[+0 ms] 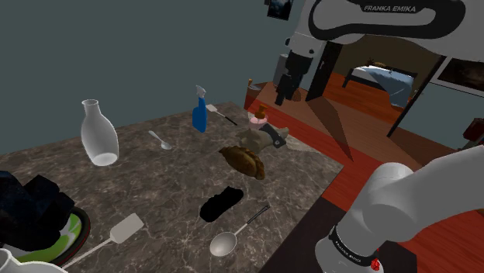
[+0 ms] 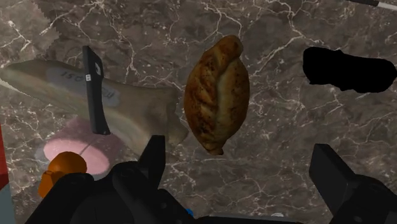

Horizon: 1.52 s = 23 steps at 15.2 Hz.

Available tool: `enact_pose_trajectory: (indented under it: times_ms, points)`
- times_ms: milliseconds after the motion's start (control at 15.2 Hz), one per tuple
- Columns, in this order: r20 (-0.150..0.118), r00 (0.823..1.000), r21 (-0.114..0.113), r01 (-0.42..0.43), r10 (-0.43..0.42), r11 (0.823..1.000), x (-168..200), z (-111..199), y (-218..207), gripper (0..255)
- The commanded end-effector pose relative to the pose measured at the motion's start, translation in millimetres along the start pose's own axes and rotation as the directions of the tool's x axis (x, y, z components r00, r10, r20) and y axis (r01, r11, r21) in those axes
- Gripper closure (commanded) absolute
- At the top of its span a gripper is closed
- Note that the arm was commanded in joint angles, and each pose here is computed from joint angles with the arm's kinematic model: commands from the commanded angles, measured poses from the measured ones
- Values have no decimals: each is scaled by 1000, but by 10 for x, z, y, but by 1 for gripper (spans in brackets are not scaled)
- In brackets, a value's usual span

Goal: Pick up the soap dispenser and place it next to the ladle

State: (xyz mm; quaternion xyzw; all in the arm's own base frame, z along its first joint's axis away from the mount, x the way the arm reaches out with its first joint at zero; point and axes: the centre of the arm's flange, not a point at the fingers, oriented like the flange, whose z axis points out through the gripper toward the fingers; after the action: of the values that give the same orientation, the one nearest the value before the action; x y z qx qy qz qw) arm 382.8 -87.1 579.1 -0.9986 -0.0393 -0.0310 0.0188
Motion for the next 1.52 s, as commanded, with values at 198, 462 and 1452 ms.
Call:
enact_pose_trajectory:
  times_ms: [198, 462, 1452]
  points:
    - [14, 1000, -9, 3, -2, 1000, 356, 251, 497, 0]
    - [25, 1000, -15, 4, -4, 1000, 643, 464, 889, 0]
    - [66, 998, -38, 11, -8, 999, 1703, 1266, 2366, 0]
